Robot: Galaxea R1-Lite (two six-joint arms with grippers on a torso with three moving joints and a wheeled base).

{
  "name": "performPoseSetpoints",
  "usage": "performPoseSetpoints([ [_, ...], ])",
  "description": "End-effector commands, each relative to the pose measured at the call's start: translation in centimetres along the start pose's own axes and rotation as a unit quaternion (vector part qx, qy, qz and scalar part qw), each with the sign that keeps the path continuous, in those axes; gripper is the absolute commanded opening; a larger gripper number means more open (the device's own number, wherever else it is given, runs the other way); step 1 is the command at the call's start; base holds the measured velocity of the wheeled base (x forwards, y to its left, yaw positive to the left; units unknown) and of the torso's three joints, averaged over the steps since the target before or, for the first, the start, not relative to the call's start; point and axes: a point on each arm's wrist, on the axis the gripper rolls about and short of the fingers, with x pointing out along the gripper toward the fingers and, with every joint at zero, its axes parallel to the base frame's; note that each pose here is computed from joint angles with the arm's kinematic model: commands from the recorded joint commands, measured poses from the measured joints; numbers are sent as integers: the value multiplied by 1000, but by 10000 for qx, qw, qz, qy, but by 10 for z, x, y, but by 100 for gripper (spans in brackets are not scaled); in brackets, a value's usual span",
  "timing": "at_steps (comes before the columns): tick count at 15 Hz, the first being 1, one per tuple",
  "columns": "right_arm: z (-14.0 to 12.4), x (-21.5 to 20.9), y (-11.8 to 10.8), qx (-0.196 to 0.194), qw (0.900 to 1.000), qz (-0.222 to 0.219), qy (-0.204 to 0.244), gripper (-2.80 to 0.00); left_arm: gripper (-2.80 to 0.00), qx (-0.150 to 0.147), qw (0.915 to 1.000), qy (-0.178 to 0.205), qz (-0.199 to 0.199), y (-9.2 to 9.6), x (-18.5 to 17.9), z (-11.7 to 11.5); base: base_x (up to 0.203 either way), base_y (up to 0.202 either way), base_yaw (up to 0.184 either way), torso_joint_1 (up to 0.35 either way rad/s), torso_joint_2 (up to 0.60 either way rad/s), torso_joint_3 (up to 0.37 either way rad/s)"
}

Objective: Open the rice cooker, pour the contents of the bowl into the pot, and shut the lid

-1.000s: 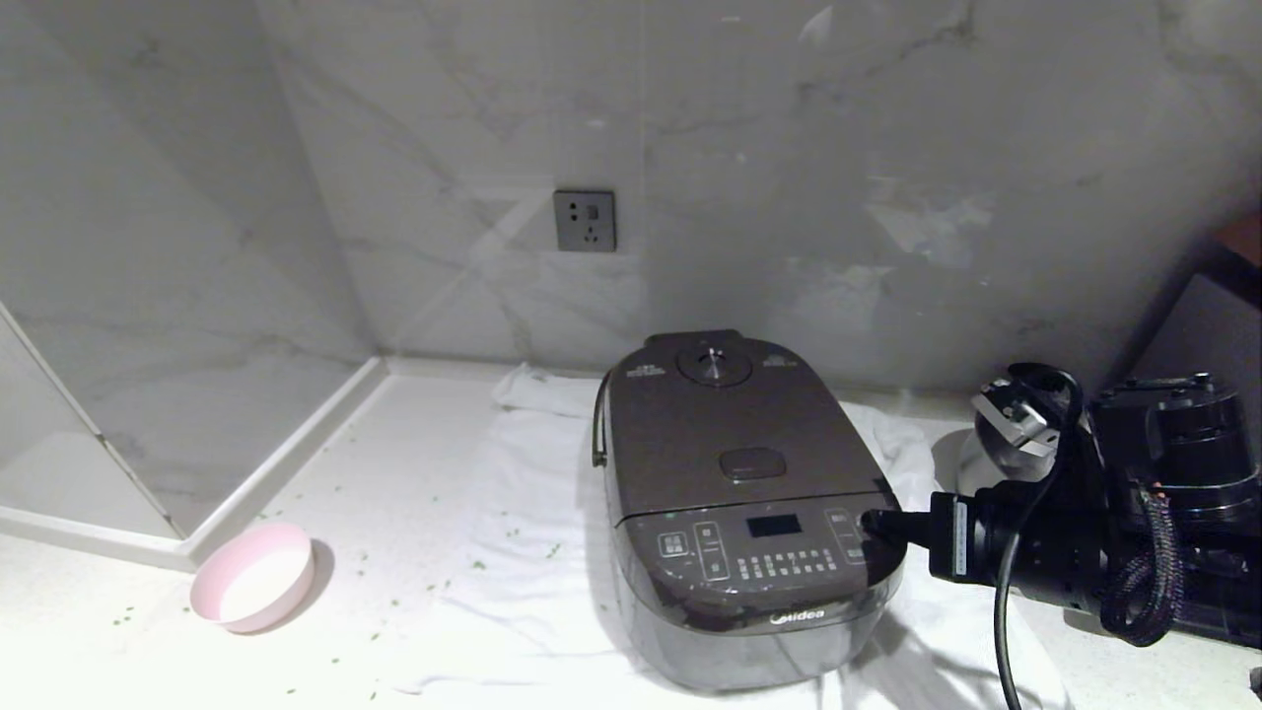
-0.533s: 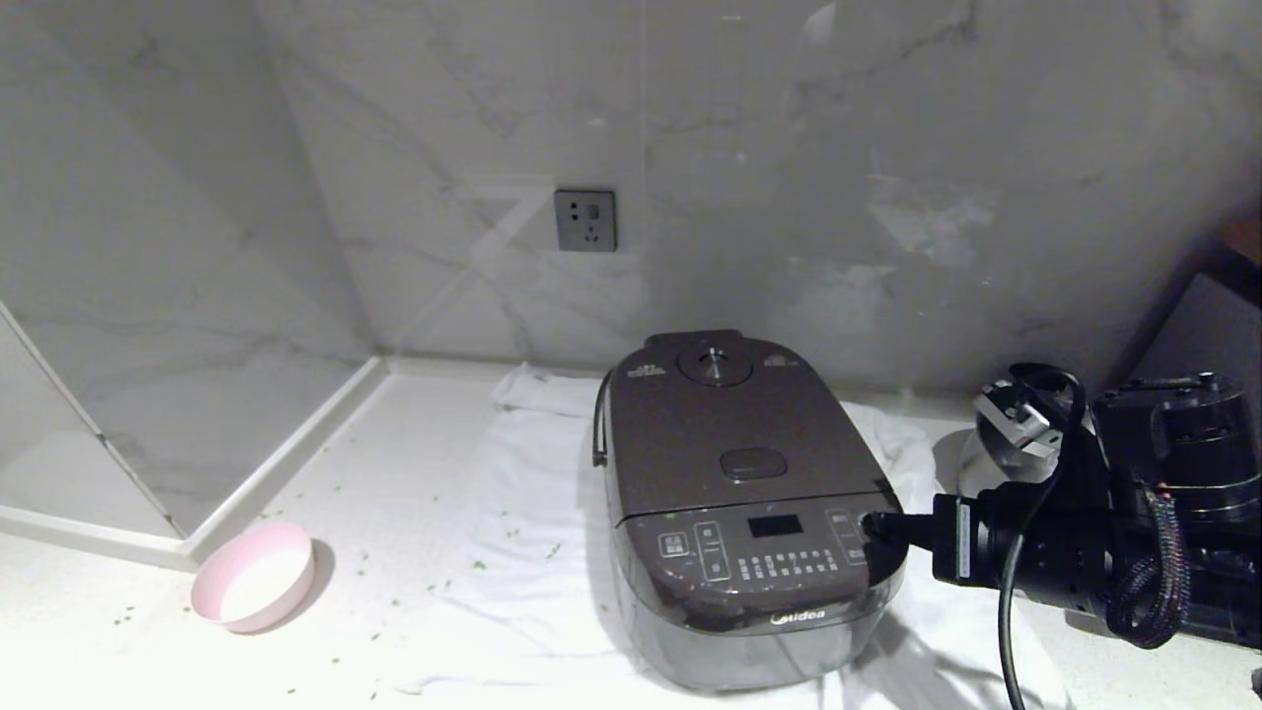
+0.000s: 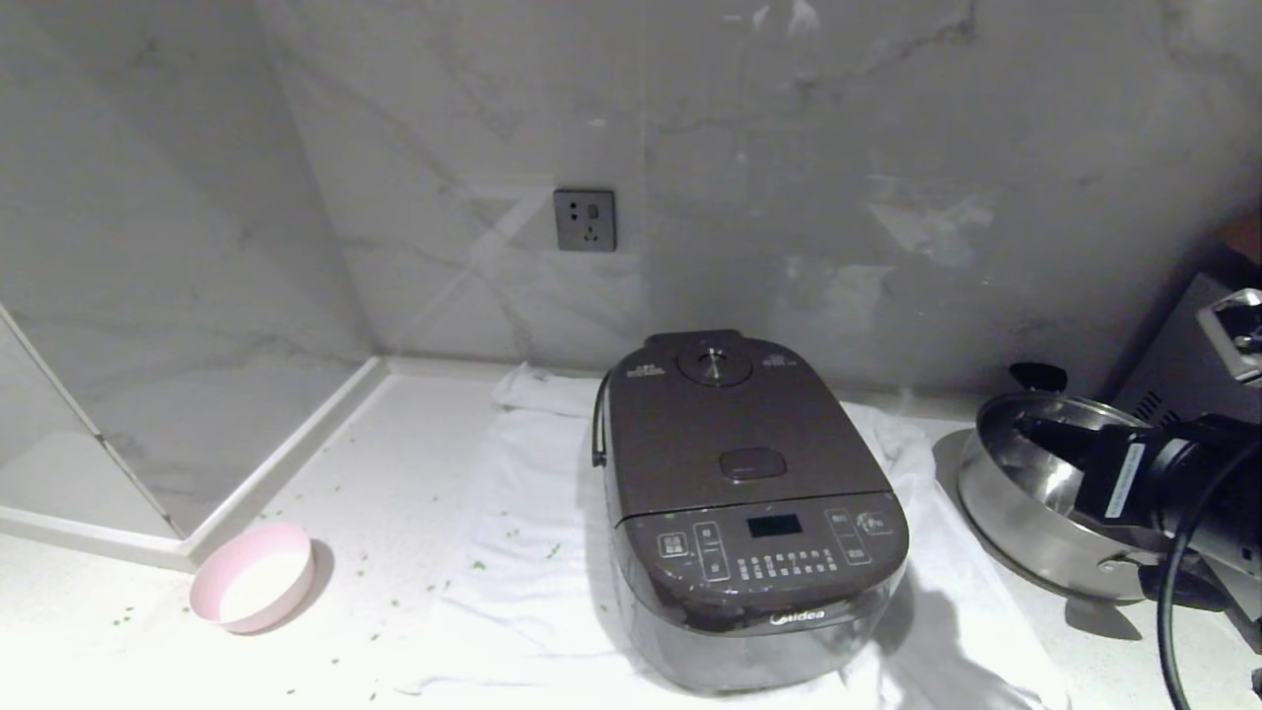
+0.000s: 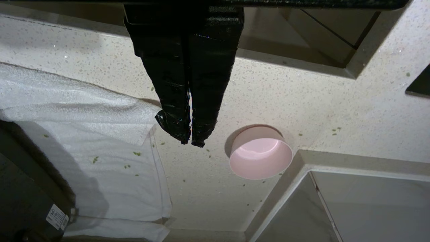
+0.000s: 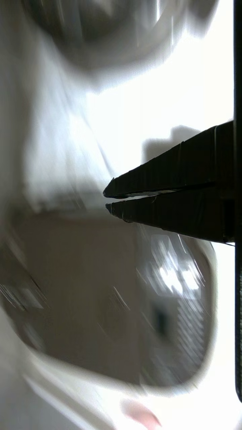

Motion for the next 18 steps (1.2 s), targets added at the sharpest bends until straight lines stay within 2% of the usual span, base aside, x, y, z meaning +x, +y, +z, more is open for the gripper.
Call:
performPoseSetpoints([
  [1,13,-30,-17,158,9956,-560,-734,-280,-280,13,10000,3,3,0,0,0,0,0,0,0,0,0],
  [4,15,-70,-31,119,9834,-1084,-1447,-280,-280,21,10000,18,2,0,0,-1,0,0,0,0,0,0],
  [6,9,-98,-36,-117,9706,-1497,-1882,-280,-280,-20,10000,11,25,0,0,0,0,0,0,0,0,0],
  [8,-3,-127,-37,-513,9555,-1867,-2227,-280,-280,-36,10000,4,34,0,0,0,0,0,0,0,0,0],
  [11,-24,-166,-32,-911,9350,-2234,-2599,-280,-280,-35,10000,11,21,0,0,-1,0,0,0,0,0,0],
  [13,-38,-184,-29,-1029,9322,-2048,-2802,-280,-280,-82,10000,11,26,0,0,-1,0,0,0,0,0,0],
  [15,-51,-195,-29,-1113,9352,-1687,-2908,-280,-280,-122,9999,-1,34,0,0,0,0,0,0,0,0,0],
  [17,-79,-201,-33,-1162,9371,-1499,-2930,-280,-280,-182,9998,-4,42,0,0,0,0,0,0,0,0,0],
  [18,-97,-200,-36,-1202,9420,-1406,-2799,-280,-280,-202,9998,-3,48,0,0,0,0,0,0,0,0,0],
])
